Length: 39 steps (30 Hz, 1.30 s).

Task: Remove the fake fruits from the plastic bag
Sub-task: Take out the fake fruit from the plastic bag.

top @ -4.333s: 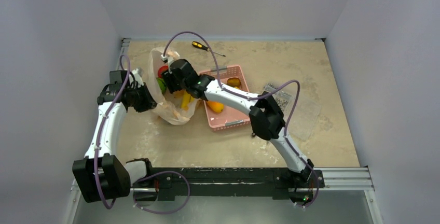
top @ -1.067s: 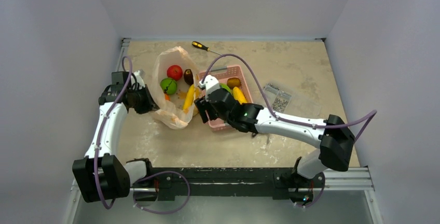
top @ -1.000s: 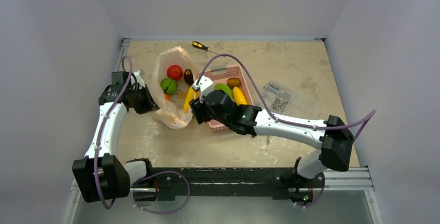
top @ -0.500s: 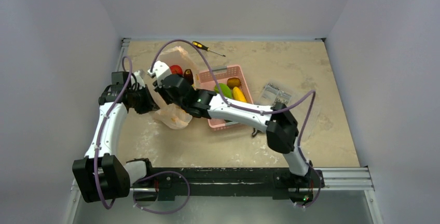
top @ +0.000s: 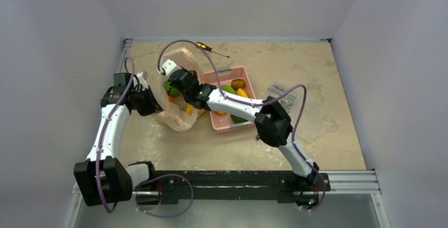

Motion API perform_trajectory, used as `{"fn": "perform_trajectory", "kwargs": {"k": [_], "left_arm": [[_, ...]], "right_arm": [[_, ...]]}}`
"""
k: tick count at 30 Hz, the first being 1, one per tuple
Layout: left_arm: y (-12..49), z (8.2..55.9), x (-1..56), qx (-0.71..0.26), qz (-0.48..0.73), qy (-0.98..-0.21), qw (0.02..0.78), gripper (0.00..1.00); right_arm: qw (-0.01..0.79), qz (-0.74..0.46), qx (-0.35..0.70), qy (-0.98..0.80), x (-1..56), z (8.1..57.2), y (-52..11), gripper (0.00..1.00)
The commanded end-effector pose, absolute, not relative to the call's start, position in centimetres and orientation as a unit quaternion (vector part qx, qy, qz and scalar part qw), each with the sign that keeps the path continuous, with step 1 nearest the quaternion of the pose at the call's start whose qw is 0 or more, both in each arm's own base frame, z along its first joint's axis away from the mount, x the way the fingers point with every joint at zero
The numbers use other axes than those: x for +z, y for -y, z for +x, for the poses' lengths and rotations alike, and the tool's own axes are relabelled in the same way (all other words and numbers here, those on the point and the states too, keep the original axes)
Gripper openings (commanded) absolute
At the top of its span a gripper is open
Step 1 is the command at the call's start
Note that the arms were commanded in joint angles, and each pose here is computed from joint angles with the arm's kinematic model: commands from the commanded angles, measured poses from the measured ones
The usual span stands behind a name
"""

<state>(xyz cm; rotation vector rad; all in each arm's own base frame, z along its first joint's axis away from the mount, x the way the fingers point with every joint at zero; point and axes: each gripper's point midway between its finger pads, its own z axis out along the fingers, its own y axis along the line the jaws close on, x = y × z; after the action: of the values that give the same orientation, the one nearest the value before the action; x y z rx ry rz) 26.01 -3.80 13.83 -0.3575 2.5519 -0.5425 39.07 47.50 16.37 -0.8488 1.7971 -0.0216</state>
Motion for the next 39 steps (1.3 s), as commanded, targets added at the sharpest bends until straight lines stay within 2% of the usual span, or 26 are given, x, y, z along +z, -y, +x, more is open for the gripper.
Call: {"fn": "perform_trajectory", "kwargs": {"k": [1,9,17,22,32,35,39], "left_arm": [[4.1,26.3,14.5,-0.205,-0.112,-0.934,0.271,0.0],[4.1,26.2,14.6,-0.204,-0.111,-0.933,0.273,0.0],[4.1,26.2,14.7,-0.206,-0.11,-0.933,0.275,0.0],[4.2,26.2,14.7,-0.207,-0.11,-0.933,0.274,0.0],[4.2,26.2,14.6,-0.209,-0.11,-0.932,0.274,0.0],[4.2,26.2,14.6,-0.209,-0.11,-0.933,0.273,0.0],[4.3,26.3,14.6,-0.21,-0.11,-0.933,0.272,0.0]], "right_arm": [[0.575,-0.341,-0.017,-0.743,18.5,42.4,-48.1,0.33],[0.574,-0.345,-0.043,-0.741,16.1,44.8,-48.5,0.48],[0.578,-0.351,-0.098,-0.73,14.3,46.6,-47.6,0.72],[0.582,-0.348,-0.135,-0.723,13.1,47.6,-47.2,0.81],[0.578,-0.343,-0.181,-0.718,10.7,49.7,-46.2,0.9],[0.574,-0.347,-0.179,-0.72,9.8,50.0,-46.4,0.89],[0.58,-0.344,-0.16,-0.721,10.0,50.1,-47.1,0.64]]}}
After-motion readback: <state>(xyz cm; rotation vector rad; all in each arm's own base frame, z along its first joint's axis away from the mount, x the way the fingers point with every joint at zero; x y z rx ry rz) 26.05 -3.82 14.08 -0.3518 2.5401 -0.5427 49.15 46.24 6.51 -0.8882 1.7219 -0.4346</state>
